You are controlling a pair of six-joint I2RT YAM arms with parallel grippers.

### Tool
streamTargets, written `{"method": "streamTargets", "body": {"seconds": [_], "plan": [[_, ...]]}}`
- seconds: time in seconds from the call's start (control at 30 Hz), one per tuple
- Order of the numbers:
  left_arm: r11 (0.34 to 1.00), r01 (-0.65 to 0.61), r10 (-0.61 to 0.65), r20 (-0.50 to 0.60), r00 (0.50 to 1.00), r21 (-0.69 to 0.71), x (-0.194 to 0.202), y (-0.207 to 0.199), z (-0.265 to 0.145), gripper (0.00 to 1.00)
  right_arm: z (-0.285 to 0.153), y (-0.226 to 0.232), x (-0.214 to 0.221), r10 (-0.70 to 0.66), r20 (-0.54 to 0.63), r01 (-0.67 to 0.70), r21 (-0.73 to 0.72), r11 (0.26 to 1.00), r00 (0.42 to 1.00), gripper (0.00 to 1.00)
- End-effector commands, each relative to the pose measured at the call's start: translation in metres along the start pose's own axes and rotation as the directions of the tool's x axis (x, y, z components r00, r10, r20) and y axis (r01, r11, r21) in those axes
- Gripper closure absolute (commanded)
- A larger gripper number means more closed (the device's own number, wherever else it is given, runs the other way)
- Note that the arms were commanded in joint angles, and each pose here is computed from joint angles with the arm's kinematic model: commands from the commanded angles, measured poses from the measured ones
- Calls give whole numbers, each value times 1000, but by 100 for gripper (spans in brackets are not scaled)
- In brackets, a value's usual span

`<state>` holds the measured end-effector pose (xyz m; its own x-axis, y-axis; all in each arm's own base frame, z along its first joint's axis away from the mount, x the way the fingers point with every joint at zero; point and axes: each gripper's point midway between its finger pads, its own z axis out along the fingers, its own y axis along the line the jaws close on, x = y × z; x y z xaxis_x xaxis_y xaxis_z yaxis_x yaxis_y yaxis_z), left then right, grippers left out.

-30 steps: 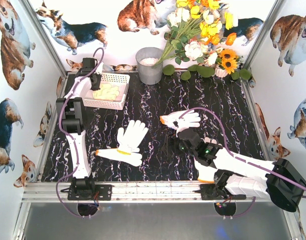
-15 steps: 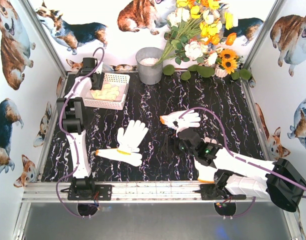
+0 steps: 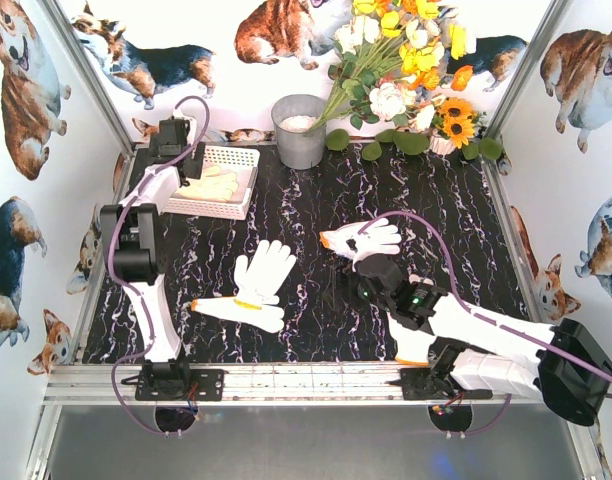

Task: Put the gloves into the storage basket
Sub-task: Place the glove in the bin.

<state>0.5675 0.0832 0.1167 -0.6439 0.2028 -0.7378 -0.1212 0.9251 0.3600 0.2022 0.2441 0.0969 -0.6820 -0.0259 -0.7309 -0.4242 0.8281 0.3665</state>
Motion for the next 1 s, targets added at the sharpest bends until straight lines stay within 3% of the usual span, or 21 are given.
{"method": "streamTargets", "body": {"seconds": [0.0,0.13,0.33,0.53,0.8,0.97], "plan": [[994,49,-32,166,986,-100,-50,24,-31,11,-14,11,-36,14,106,-13,-18,1000,994,27],[994,83,-65,239,969,-66,-73,18,-63,10,-23,9,-39,15,117,-15,-5,1000,993,27],[964,246,-264,321,910,96,-85,-10,-140,10,-43,0,-52,47,114,-56,78,995,992,27],[913,335,-391,262,882,234,-33,-27,-206,10,-61,-36,-43,115,64,-128,276,953,991,28],[928,244,-305,200,931,282,35,-16,-281,5,-72,-108,19,370,15,-313,565,763,929,33],[946,240,-283,190,940,218,75,-8,-281,3,-69,-116,54,445,-56,-313,633,708,894,42]]}}
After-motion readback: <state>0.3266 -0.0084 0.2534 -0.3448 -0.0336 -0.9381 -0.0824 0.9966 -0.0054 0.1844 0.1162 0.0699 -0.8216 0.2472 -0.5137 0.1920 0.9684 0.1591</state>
